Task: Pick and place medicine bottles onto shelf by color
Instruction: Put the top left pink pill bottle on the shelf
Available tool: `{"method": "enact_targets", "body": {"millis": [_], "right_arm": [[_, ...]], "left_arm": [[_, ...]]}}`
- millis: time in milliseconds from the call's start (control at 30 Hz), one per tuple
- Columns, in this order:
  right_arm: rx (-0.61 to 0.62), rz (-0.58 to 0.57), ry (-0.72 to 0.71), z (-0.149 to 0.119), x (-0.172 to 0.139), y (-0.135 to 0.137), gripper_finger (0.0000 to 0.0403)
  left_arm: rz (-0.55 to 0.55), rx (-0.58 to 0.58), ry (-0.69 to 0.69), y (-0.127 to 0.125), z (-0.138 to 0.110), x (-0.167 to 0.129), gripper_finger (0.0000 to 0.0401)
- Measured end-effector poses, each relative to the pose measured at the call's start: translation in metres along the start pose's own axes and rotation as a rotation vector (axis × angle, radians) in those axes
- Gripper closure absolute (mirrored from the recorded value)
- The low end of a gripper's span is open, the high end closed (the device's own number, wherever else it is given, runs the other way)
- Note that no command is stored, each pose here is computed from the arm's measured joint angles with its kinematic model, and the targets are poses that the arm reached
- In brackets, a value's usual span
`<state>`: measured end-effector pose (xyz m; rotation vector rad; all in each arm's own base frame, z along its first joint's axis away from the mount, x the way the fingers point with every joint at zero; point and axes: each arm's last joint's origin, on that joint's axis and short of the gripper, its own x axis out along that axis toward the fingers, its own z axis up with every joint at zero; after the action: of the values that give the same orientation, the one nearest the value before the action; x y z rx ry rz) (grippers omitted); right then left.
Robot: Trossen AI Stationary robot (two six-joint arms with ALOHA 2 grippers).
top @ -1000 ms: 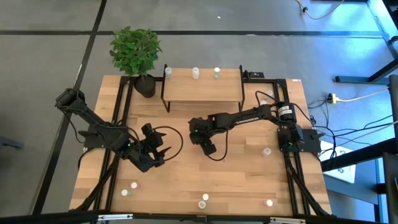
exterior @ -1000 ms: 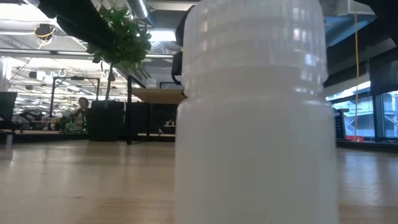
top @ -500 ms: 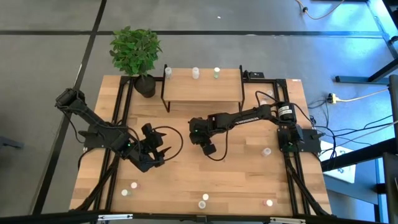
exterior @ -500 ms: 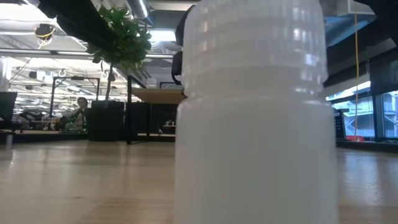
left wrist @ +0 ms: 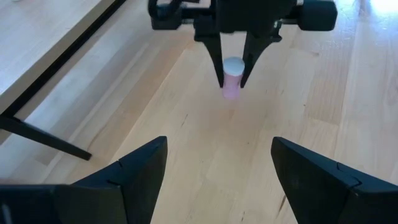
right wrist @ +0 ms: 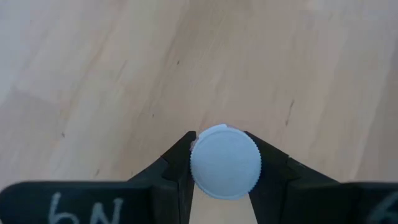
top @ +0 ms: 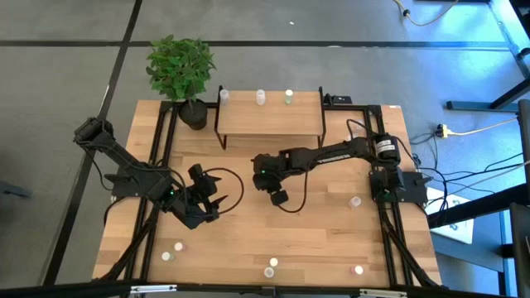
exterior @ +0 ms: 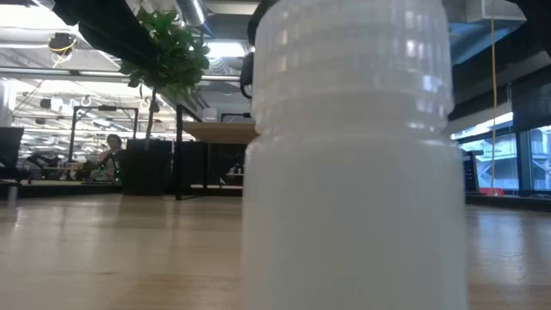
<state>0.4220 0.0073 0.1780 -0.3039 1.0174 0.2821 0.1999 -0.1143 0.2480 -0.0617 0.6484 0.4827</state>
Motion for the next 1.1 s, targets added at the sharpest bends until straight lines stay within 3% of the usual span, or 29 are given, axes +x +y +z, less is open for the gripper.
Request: {"method": "enact_targets", "body": {"millis": [167, 500, 733, 1100], "right_arm": [[0.017, 0.002, 0.005, 0.002, -0.019, 0.001, 0.0288], [0.226, -0.029, -0.032, -0.002, -0.091, -0.010, 0.0288], [0.380, -0.182, -0.034, -0.017, -0.141, -0.029, 0.0287], [0.677, -0.315, -0.109, -0.054, -0.204, -0.065, 0.0287]], "left_arm": [[0.002, 0.004, 0.003, 0.000, 0.000, 0.000, 0.0118], [0.003, 0.007, 0.007, 0.001, -0.001, 0.000, 0.0118], [0.043, 0.001, -0.039, 0.002, 0.001, 0.000, 0.0118], [0.113, -0.003, -0.115, 0.004, 0.004, 0.000, 0.0118]]}}
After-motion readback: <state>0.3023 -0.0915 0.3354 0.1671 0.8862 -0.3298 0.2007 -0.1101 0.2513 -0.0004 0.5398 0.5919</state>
